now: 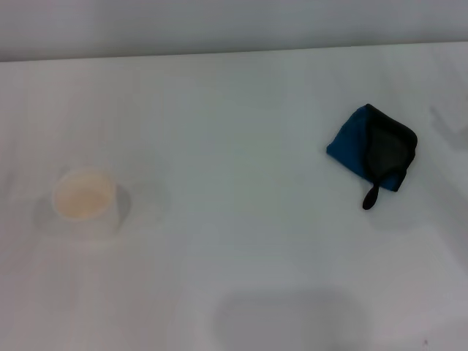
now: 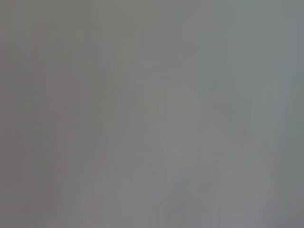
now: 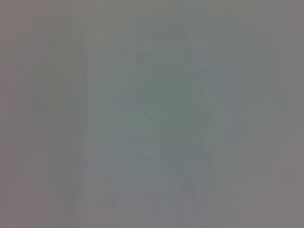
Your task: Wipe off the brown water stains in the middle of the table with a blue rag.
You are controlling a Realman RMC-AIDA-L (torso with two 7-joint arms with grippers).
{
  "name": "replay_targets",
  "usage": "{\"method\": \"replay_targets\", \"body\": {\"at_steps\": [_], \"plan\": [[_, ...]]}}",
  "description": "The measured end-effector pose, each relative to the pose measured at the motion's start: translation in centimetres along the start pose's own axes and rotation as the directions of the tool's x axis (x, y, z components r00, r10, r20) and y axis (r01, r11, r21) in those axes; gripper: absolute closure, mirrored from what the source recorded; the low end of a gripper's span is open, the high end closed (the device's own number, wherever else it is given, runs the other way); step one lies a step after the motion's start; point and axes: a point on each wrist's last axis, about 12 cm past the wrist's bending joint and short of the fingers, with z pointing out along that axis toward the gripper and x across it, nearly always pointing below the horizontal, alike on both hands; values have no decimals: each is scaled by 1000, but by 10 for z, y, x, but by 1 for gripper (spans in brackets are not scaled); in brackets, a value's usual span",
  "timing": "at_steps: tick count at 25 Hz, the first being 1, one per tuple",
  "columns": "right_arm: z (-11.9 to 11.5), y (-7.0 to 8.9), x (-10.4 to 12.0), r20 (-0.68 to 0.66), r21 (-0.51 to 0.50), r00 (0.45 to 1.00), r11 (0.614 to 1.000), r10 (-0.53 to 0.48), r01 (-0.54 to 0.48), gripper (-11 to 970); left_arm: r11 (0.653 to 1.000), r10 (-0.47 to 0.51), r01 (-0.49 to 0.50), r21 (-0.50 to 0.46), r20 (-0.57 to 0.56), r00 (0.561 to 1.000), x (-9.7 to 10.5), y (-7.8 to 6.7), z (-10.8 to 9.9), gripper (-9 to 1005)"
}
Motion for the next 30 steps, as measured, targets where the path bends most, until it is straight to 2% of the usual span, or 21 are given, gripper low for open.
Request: {"method": "replay_targets", "body": {"at_steps": [5, 9, 16, 23, 30], "plan": [[-5, 5, 20, -74, 76, 996, 996, -40, 46, 114, 1000, 4, -4, -3, -9, 1000, 1, 0, -1, 149], [-6, 6, 27, -112, 99, 992, 992, -63, 74, 114, 1000, 4, -4, -18, -19, 1000, 2, 3, -2, 149], [-6, 7, 32, -147, 113, 986, 989, -74, 91, 115, 999, 23, -25, -36, -47, 999, 6, 3, 0, 149], [-5, 8, 34, -152, 133, 985, 986, -84, 104, 115, 997, 13, -15, -75, -27, 1000, 5, 5, 1, 149], [-10, 5, 37, -146, 198, 989, 978, -34, 63, 115, 996, 5, -7, -84, -28, 1000, 6, 4, 0, 149]]}}
